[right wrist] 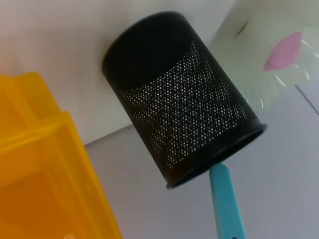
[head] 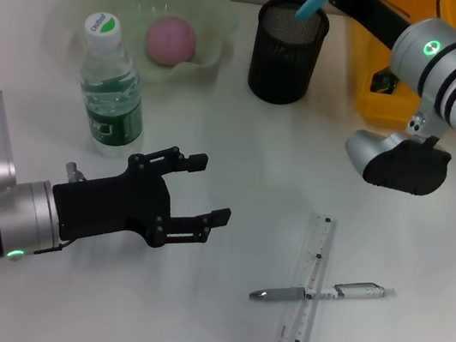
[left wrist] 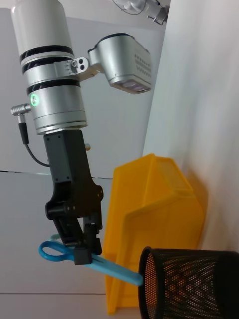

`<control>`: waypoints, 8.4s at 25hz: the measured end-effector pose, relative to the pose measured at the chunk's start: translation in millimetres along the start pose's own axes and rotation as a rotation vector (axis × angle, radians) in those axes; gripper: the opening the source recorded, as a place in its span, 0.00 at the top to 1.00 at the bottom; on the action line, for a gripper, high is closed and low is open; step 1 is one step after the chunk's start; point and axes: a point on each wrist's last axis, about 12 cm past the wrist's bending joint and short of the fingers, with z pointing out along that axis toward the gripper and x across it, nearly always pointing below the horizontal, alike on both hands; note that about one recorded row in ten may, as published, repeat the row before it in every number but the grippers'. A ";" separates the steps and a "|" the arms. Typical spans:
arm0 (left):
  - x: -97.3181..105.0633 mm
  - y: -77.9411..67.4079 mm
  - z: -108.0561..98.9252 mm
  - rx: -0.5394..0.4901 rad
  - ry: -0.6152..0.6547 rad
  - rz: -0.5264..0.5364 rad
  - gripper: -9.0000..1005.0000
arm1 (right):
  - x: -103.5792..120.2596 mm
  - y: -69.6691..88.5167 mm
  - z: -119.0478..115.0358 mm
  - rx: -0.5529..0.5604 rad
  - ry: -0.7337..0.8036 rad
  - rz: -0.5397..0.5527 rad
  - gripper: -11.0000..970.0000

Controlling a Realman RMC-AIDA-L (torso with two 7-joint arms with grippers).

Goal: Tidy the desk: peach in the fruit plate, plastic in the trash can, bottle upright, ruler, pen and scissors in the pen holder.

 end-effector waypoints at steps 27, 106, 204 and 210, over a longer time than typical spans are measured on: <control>-4.0 2.6 1.6 -0.009 -0.022 -0.003 0.16 | 34.5 -13.7 -3.6 0.155 0.233 0.190 0.42; -24.0 3.4 -9.2 0.237 0.089 -0.070 0.16 | 58.7 5.9 -71.5 -1.059 -0.980 1.651 0.16; -21.0 14.0 -35.5 0.189 0.148 -0.228 0.16 | -61.1 -62.6 -70.6 -0.606 -1.218 0.337 0.56; -21.0 14.1 -36.0 0.186 0.146 -0.229 0.16 | -45.3 -71.4 -74.7 -0.600 -1.193 0.387 0.61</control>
